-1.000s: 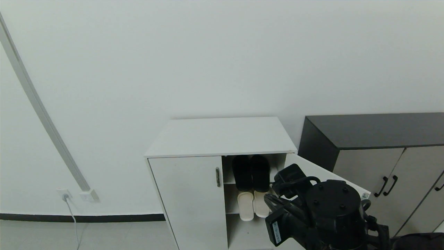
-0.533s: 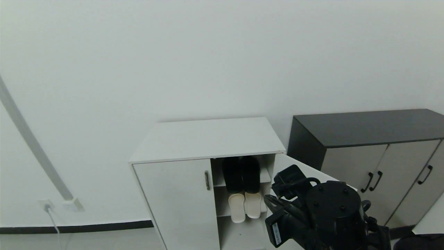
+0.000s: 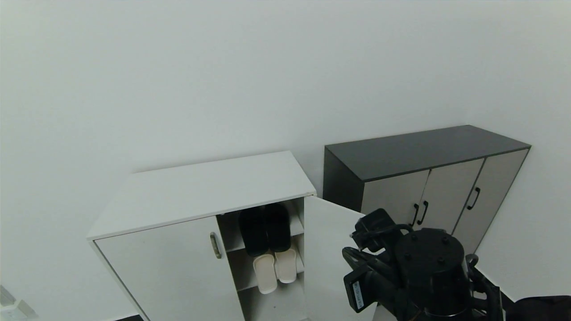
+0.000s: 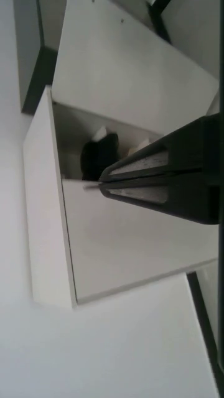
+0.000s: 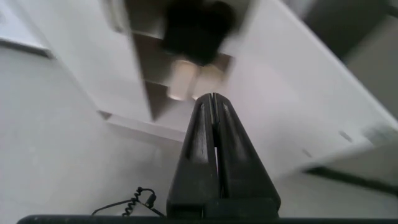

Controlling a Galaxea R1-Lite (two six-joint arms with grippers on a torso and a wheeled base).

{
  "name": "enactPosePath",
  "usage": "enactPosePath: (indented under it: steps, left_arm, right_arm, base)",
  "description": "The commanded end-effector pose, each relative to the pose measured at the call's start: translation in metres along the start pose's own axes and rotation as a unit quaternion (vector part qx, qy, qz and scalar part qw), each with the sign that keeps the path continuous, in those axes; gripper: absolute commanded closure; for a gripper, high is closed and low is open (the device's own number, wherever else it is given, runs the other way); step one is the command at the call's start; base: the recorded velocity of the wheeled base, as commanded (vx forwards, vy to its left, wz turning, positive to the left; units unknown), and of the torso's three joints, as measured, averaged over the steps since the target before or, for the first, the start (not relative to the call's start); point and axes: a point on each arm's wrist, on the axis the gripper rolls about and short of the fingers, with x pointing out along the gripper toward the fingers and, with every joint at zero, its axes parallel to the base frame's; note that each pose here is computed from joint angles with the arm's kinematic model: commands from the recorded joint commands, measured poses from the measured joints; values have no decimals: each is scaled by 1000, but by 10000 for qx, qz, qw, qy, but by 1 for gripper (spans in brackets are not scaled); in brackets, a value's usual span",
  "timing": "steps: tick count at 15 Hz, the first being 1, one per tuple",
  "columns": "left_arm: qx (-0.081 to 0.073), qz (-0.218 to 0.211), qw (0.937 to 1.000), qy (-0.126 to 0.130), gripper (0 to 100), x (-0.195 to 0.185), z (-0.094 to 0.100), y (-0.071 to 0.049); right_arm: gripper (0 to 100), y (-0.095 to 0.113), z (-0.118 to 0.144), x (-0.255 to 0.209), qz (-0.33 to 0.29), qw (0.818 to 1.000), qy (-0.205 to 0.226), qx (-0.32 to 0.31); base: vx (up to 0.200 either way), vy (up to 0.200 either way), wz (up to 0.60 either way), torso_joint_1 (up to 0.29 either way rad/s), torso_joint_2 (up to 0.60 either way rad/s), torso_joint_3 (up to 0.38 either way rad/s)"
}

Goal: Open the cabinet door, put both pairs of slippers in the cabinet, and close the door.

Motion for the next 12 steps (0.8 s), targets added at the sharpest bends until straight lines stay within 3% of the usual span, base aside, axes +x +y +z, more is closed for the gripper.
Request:
enactPosePath:
  steps: [1,7,12]
  left_arm:
    - [-4,-1,10000,7,100,0,0,0]
    - [-4,-1,10000,7,100,0,0,0]
    - [-4,-1,10000,7,100,0,0,0]
  right_arm:
    - [100,0,0,0,-8,10000,5,-4]
    - [100,0,0,0,-8,10000,-2,0]
    - [100,-1,0,0,-15,10000,-2,2]
  base:
    - [0,0,0,0,0,0]
    - [0,0,0,0,0,0]
    - [-200,0,0,3,8,2]
